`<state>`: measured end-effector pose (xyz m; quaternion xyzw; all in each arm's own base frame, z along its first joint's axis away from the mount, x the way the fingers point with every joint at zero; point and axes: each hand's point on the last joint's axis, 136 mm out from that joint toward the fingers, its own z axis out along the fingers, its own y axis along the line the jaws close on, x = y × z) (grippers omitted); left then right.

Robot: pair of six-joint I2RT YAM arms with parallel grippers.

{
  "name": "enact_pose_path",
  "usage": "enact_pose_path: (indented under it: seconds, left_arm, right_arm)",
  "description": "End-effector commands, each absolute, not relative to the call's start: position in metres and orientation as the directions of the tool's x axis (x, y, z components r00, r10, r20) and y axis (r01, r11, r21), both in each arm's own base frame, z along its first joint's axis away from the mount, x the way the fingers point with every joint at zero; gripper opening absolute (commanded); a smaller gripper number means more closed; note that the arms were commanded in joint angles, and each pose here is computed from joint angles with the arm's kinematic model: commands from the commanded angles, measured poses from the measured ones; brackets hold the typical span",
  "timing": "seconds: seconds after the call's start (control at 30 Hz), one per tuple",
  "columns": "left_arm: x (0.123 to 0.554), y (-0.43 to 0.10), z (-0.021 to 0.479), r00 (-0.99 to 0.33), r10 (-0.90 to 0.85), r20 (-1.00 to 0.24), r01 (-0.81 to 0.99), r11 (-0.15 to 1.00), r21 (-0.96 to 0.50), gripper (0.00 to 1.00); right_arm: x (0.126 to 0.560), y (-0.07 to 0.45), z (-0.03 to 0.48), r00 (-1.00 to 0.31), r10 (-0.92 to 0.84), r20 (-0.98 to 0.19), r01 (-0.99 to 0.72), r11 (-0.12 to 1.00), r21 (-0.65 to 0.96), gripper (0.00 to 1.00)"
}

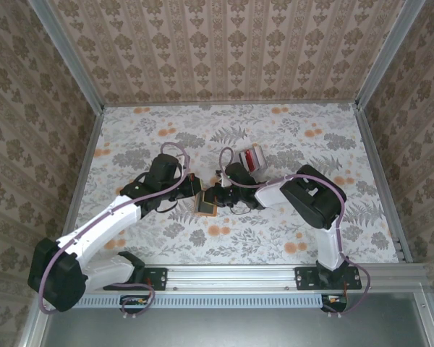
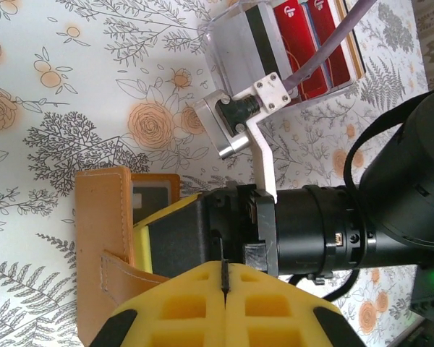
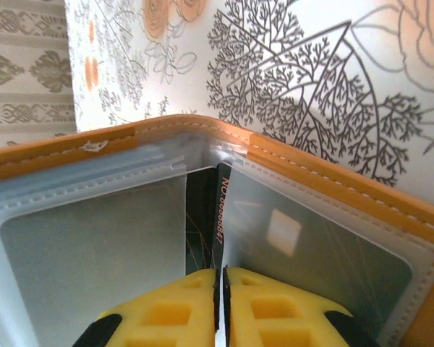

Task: Put the credit cards into the card holder

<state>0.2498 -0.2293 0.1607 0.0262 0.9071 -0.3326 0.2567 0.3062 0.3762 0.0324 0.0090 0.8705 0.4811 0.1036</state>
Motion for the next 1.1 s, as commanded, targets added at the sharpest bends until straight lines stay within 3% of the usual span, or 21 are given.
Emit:
enact_pose_path:
  seconds: [0.0, 0.53, 0.57, 0.6, 0.7, 0.8, 0.87, 1.07]
  left_arm:
    - [0.250, -0.230, 0.170, -0.866, -0.151, -0.477, 0.213, 0.752, -0.624, 0.00]
    - [0.248, -0.157, 0.099, -0.878, -0.308, -0.368, -0.025, 0.795, -0.606, 0.00]
    - [0.247, -0.157, 0.096, -0.880, -0.309, -0.360, -0.031, 0.794, -0.607, 0.03]
    - [0.247, -0.156, 0.094, -0.883, -0.308, -0.354, -0.036, 0.796, -0.605, 0.14]
    - [0.242, -0.151, 0.087, -0.900, -0.290, -0.324, -0.056, 0.817, -0.574, 0.27]
    - [0.239, -0.137, 0.086, -0.916, -0.271, -0.295, -0.091, 0.857, -0.506, 0.50]
    - [0.243, -0.134, 0.098, -0.915, -0.255, -0.312, -0.076, 0.870, -0.487, 0.58]
    - [0.264, -0.150, 0.164, -0.884, -0.222, -0.412, 0.038, 0.843, -0.536, 0.64]
  right_arm:
    - [0.303, 0.368, 0.013, -0.983, 0.128, -0.130, -0.035, 0.564, 0.825, 0.15]
    - [0.291, 0.351, 0.033, -0.974, -0.028, -0.224, -0.176, 0.715, 0.676, 0.19]
    - [0.291, 0.353, 0.032, -0.974, -0.037, -0.223, -0.182, 0.715, 0.675, 0.20]
    - [0.291, 0.355, 0.032, -0.975, -0.040, -0.218, -0.181, 0.713, 0.678, 0.20]
    - [0.290, 0.355, 0.028, -0.977, -0.042, -0.207, -0.174, 0.715, 0.677, 0.20]
    - [0.290, 0.352, 0.029, -0.974, -0.051, -0.220, -0.186, 0.734, 0.653, 0.21]
    - [0.289, 0.349, 0.030, -0.968, -0.071, -0.239, -0.209, 0.756, 0.621, 0.21]
    - [0.286, 0.347, 0.031, -0.965, -0.089, -0.247, -0.224, 0.770, 0.597, 0.21]
